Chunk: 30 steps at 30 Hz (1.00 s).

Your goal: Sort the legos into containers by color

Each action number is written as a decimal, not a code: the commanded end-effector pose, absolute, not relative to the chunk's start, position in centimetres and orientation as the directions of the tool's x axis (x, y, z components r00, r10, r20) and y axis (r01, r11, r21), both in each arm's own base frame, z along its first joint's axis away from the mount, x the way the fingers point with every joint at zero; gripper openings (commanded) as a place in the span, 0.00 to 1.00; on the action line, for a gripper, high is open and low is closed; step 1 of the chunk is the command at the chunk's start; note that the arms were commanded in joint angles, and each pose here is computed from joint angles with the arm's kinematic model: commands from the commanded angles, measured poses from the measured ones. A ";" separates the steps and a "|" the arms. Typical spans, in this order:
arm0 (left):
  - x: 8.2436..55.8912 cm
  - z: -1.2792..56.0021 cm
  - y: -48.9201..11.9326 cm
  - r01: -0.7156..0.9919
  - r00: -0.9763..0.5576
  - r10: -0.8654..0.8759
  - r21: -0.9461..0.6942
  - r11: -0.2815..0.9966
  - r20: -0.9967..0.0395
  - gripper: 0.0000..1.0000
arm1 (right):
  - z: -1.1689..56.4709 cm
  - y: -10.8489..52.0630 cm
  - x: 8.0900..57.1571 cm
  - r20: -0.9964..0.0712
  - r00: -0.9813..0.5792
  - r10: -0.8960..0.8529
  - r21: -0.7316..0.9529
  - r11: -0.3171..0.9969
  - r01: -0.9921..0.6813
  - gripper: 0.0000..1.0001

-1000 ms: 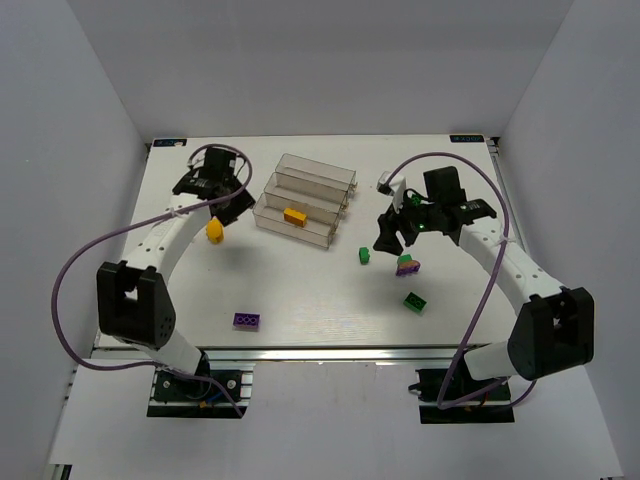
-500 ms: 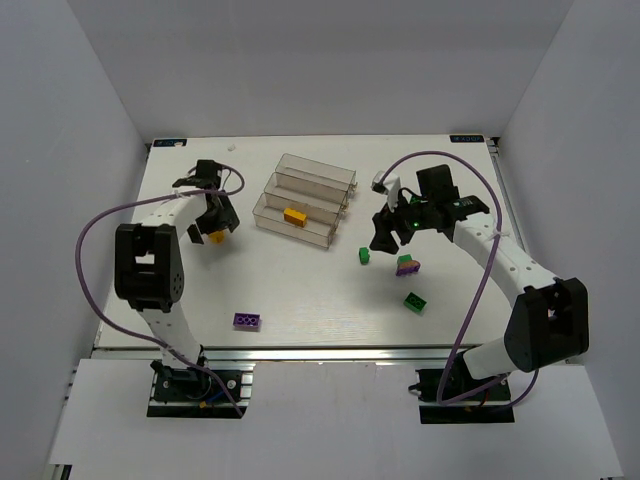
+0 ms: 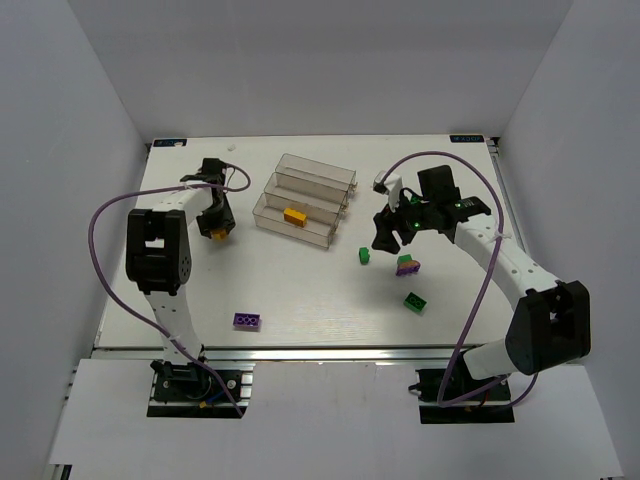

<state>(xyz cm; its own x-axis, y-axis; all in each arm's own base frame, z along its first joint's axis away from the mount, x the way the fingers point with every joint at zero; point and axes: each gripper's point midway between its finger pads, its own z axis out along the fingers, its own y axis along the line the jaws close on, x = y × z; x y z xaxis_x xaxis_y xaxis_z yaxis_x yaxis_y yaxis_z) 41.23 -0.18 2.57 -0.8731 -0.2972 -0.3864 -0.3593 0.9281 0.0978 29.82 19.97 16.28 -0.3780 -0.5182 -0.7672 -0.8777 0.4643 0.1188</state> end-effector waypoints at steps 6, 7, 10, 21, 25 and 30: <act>41.4 10.3 -4.6 -0.329 -0.770 -0.387 -0.205 0.922 -0.506 0.05 | 16.9 19.8 29.8 -0.779 -0.363 -0.512 0.101 0.469 -0.877 0.65; 41.3 13.1 -6.4 -0.275 -0.745 -0.410 -0.319 0.907 -0.525 0.02 | 16.8 19.8 29.8 -0.778 -0.366 -0.511 0.104 0.469 -0.877 0.63; 39.7 14.5 -8.5 -0.275 -0.717 -0.504 -0.469 0.839 -0.481 0.00 | 16.6 19.9 29.7 -0.776 -0.368 -0.512 0.108 0.468 -0.877 0.57; 41.0 17.9 -16.4 -0.253 -0.699 -0.674 -0.799 0.546 -0.239 0.00 | 16.7 20.4 30.1 -0.778 -0.396 -0.488 0.137 0.483 -0.865 0.12; 43.1 18.3 -18.7 -0.241 -0.716 -0.660 -0.806 0.540 -0.228 0.00 | 17.1 20.2 30.3 -0.784 -0.384 -0.488 0.114 0.494 -0.862 0.08; 44.6 16.6 -19.6 -0.306 -0.718 -0.660 -0.753 0.583 -0.219 0.01 | 17.2 19.9 30.1 -0.785 -0.383 -0.486 0.108 0.502 -0.858 0.09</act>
